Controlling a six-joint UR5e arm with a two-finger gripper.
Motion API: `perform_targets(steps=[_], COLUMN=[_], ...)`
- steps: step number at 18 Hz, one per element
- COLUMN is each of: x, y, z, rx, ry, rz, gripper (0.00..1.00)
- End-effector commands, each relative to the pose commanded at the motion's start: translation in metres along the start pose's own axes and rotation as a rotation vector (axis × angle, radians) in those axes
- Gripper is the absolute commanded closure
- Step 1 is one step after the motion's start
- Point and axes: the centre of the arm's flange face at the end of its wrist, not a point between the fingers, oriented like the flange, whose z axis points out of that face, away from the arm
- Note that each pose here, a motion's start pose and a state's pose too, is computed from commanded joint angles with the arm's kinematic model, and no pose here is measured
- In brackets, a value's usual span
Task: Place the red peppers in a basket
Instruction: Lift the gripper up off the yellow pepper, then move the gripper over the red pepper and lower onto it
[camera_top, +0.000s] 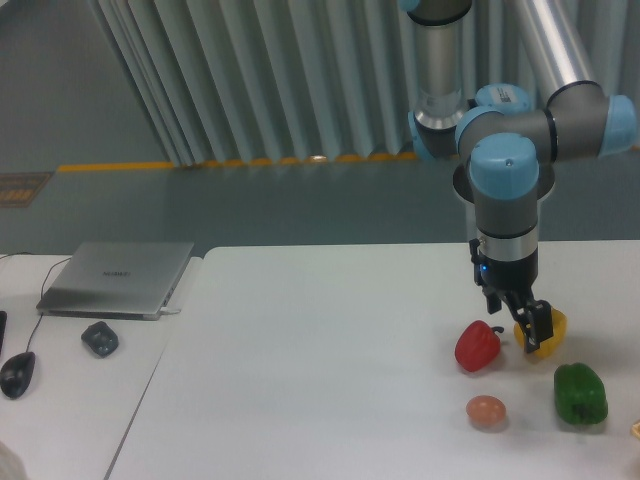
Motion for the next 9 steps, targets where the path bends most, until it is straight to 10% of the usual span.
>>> perform_targets(steps=[9], x=[0.021], y=[-0.012], z=[0.013], rx=[-0.012], ry=[0.02], rz=[-0.251], gripper=[0.0])
